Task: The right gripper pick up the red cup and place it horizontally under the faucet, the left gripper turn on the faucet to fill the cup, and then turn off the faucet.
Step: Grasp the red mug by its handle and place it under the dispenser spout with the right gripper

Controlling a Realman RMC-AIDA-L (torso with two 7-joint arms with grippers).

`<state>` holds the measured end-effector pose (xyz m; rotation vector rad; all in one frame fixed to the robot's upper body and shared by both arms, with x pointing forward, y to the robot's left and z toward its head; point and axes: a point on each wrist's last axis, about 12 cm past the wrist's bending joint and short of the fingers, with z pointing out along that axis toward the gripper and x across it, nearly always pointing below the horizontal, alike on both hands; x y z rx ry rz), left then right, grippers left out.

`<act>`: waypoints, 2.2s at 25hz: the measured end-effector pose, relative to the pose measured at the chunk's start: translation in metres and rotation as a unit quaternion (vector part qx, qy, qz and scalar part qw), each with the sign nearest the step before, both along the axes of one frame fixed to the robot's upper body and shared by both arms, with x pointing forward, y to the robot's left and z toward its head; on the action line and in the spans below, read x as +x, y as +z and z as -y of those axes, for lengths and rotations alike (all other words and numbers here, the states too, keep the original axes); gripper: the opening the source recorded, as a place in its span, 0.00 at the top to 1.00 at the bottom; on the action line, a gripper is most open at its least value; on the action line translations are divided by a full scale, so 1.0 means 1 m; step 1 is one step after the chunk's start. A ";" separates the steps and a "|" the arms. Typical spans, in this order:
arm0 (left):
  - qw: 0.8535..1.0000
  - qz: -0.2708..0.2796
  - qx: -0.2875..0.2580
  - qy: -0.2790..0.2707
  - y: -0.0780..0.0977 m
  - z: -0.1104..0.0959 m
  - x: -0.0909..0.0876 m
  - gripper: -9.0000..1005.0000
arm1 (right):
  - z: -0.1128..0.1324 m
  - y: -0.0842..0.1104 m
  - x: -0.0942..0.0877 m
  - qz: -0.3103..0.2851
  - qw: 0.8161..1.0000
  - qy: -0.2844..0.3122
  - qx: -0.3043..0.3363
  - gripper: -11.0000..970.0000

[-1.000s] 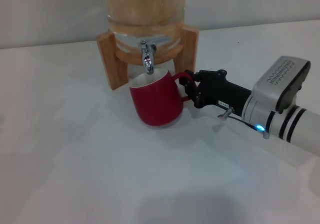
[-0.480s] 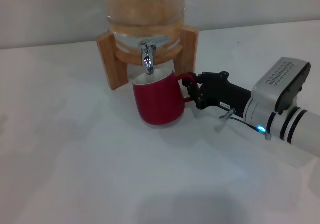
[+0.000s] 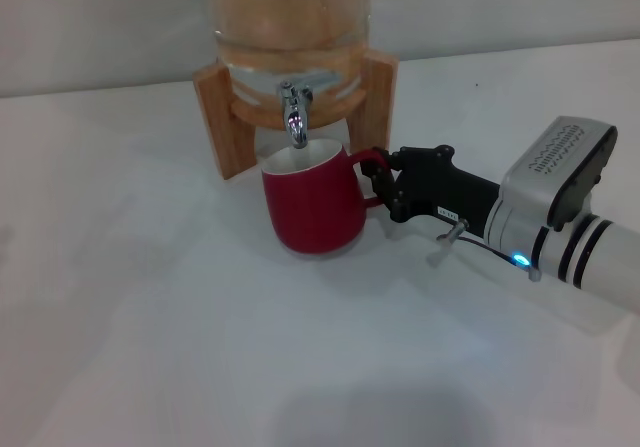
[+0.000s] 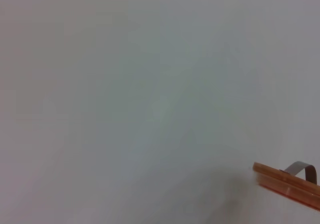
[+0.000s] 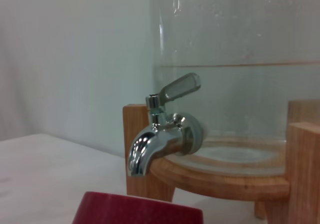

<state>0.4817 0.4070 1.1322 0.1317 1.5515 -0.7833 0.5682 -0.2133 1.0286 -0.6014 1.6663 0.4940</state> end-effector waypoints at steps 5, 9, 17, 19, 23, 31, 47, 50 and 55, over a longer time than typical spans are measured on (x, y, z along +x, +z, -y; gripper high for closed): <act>1.000 0.000 0.000 0.003 0.000 -0.001 0.000 0.20 | -0.002 0.000 0.000 0.001 1.000 0.008 -0.003 0.86; 1.000 0.000 0.001 0.003 0.000 -0.001 0.000 0.20 | -0.002 0.001 0.001 0.002 1.000 0.008 -0.005 0.86; 1.000 0.001 0.001 0.003 0.000 0.000 0.001 0.20 | -0.001 0.000 0.003 -0.005 1.000 0.001 -0.008 0.86; 1.000 0.001 0.001 0.003 0.000 0.000 0.001 0.20 | 0.000 0.000 0.003 -0.006 1.000 0.001 -0.010 0.86; 1.000 0.001 0.000 0.002 0.000 0.000 0.001 0.20 | 0.000 -0.001 0.004 -0.008 1.000 -0.001 -0.010 0.85; 1.000 0.000 -0.001 0.003 0.000 0.000 0.001 0.20 | -0.001 -0.002 0.003 -0.011 1.000 0.000 -0.011 0.76; 1.000 -0.001 0.000 0.004 -0.001 0.000 0.000 0.20 | -0.009 0.001 0.009 -0.021 1.000 -0.015 0.001 0.76; 1.000 -0.001 0.000 0.003 -0.001 0.000 0.000 0.20 | -0.011 0.002 0.011 -0.021 1.000 -0.016 0.001 0.76; 1.000 -0.002 0.000 0.003 -0.001 0.000 0.000 0.20 | -0.017 0.003 0.016 -0.030 0.999 -0.025 0.003 0.75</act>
